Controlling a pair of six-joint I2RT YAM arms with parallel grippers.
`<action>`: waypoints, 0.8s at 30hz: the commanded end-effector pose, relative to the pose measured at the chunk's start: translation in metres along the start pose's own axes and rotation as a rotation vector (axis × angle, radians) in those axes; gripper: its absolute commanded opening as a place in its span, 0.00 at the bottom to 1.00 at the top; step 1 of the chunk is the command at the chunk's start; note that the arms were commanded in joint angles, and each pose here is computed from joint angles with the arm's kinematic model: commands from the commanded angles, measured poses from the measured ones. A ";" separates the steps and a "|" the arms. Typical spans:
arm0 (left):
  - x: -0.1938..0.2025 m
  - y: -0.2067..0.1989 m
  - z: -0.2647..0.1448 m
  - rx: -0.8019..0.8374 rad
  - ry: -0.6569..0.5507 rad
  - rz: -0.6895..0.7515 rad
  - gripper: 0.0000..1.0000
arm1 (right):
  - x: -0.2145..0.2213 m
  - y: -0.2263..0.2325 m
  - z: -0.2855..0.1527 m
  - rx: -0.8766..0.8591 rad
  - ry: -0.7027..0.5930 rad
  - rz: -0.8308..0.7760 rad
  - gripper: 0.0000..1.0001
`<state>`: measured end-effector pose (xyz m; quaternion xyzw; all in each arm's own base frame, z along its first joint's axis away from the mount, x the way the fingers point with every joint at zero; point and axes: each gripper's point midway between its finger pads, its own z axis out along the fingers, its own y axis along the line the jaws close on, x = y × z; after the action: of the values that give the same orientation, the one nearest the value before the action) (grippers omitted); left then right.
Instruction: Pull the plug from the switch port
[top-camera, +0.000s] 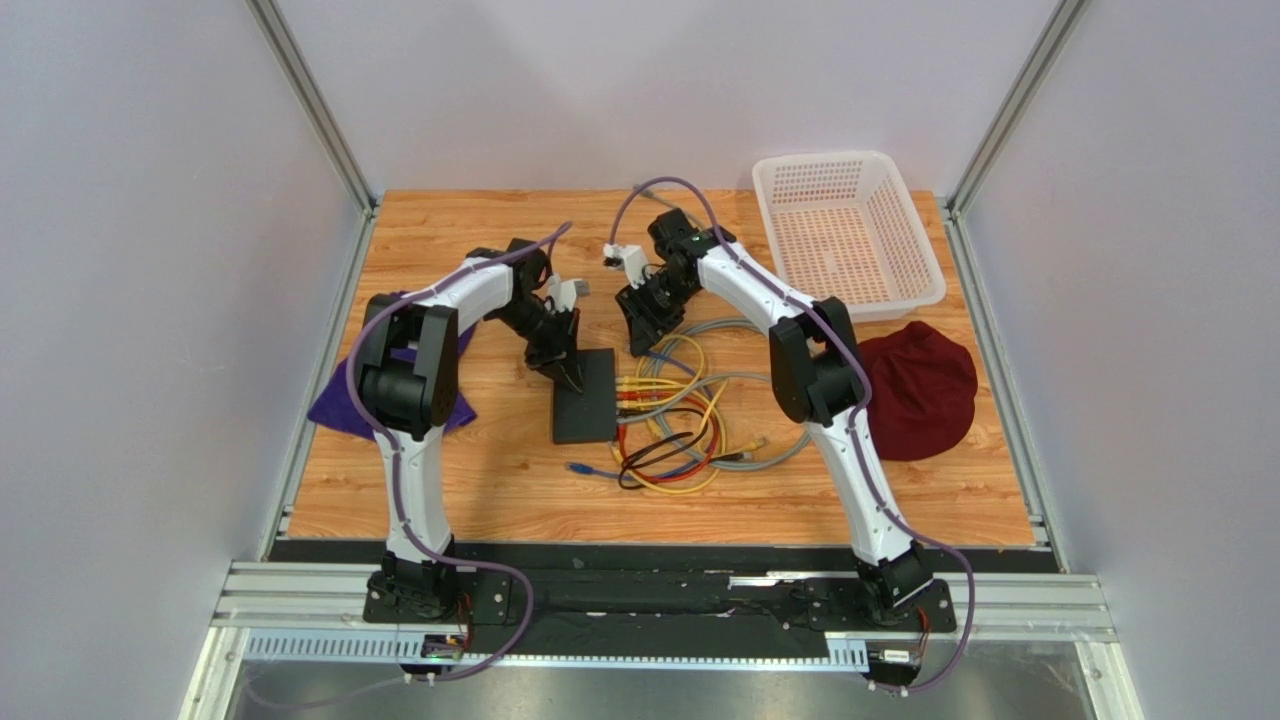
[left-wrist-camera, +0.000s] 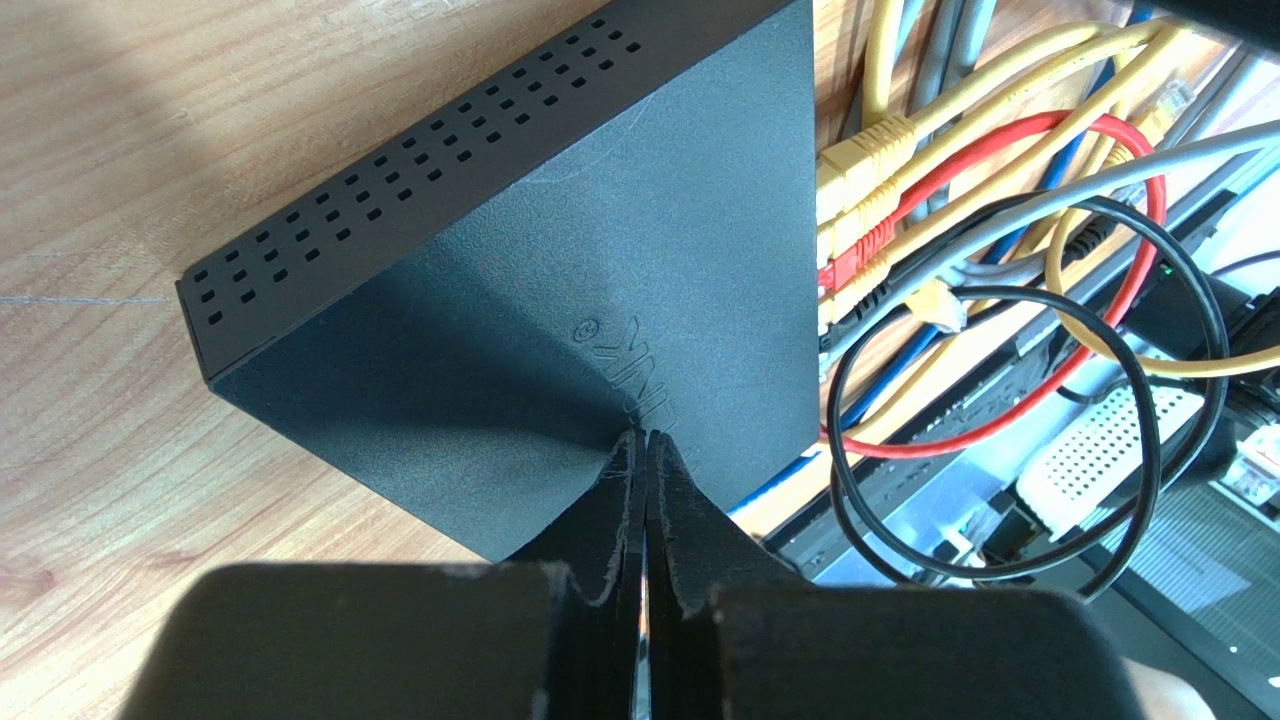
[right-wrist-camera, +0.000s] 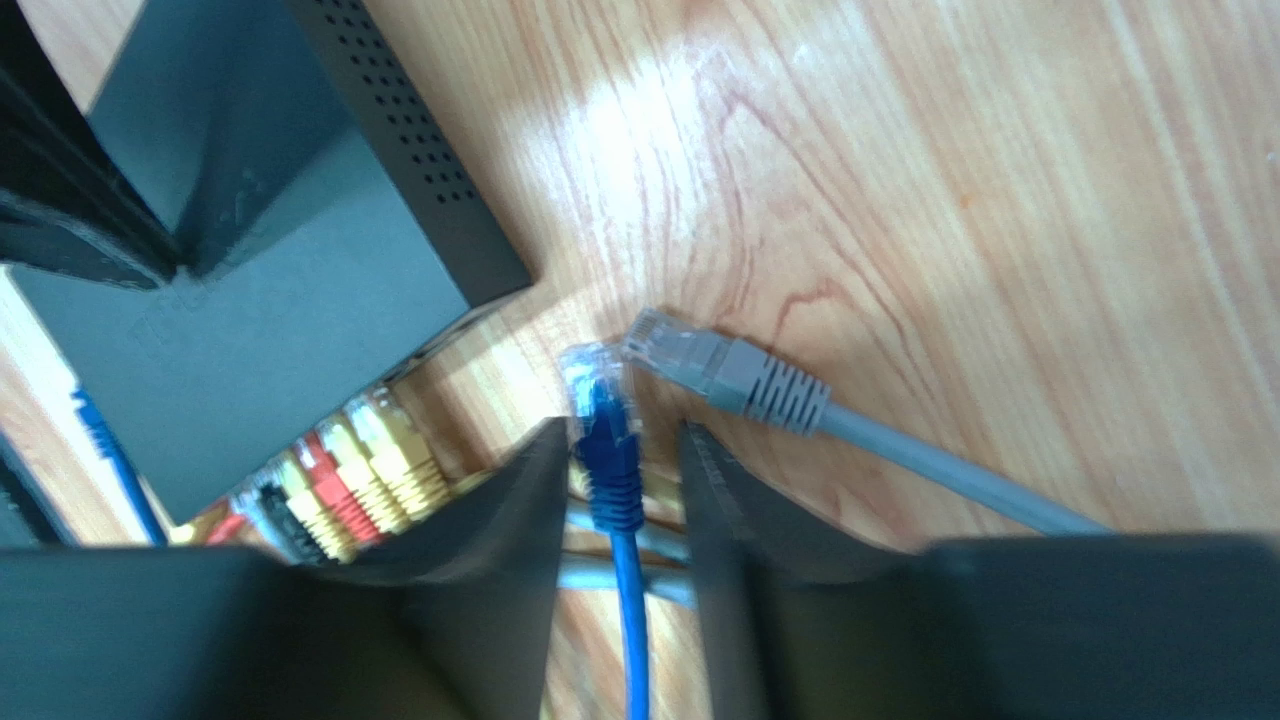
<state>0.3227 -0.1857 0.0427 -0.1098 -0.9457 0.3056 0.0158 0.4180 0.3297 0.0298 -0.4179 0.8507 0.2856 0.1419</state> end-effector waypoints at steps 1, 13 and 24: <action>-0.009 0.016 0.003 -0.071 -0.019 0.062 0.00 | -0.024 0.007 -0.047 0.007 -0.077 -0.042 0.50; -0.013 0.008 -0.010 -0.064 -0.037 0.149 0.00 | 0.015 -0.032 -0.147 0.197 -0.169 0.078 0.52; -0.008 0.009 -0.016 -0.094 -0.042 0.191 0.00 | 0.097 -0.038 -0.101 0.110 0.102 0.146 0.51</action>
<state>0.3250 -0.1812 0.0436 -0.1535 -0.9418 0.2992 0.0014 0.4204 0.1840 0.0635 -0.3239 0.9069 0.2247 0.1491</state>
